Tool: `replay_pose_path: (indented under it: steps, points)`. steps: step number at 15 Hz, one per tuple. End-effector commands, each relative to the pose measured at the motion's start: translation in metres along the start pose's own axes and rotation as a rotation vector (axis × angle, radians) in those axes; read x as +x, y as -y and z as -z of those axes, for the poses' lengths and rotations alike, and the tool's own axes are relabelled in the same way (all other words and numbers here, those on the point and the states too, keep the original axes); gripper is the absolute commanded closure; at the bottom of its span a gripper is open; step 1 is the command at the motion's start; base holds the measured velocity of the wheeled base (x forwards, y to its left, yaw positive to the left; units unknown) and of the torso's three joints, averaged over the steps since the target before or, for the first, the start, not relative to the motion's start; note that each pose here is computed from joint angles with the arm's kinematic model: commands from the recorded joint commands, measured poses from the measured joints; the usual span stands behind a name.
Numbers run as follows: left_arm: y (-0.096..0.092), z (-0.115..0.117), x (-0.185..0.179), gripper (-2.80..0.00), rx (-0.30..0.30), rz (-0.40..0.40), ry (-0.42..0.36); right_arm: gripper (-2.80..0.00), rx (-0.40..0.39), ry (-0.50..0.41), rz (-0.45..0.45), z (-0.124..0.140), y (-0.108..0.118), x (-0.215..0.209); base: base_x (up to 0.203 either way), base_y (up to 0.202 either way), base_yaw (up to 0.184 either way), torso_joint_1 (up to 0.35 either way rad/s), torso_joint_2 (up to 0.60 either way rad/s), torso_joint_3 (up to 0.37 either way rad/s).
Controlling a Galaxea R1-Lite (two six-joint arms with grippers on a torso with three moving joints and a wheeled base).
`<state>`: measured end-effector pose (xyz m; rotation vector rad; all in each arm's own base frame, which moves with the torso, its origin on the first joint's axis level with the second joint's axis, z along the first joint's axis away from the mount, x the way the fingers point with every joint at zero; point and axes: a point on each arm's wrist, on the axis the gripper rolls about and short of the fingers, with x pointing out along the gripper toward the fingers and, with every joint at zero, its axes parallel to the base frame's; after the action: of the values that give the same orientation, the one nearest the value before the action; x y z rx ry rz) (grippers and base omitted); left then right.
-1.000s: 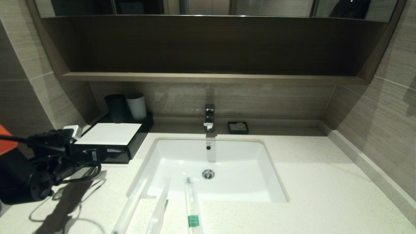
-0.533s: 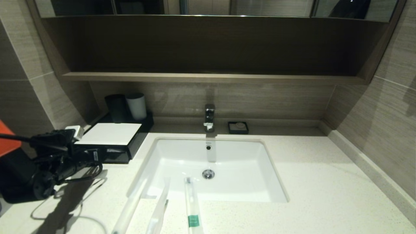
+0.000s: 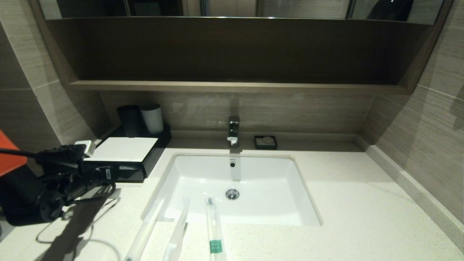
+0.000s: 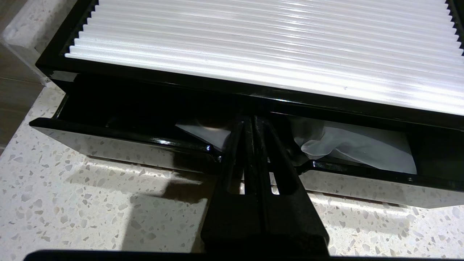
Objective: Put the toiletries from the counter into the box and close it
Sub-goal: Open the drawer
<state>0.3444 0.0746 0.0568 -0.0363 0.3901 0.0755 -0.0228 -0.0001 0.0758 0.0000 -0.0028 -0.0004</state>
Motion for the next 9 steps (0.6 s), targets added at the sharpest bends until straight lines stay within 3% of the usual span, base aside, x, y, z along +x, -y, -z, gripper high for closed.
replay_pose_path:
  steps: [1,9]
  points:
    - [0.0004,0.0003,0.0003,0.00,0.001,0.002,-0.001,0.00,0.000,0.000,0.000,0.0004,0.0000,0.0000,0.000,0.000,0.000,0.000,0.00,0.000]
    - [0.0011,0.0000,-0.0013,0.00,-0.002,0.002,-0.031,0.00,0.000,0.000,0.000,0.0004,0.0000,0.0000,0.000,0.000,0.000,0.000,0.00,0.000]
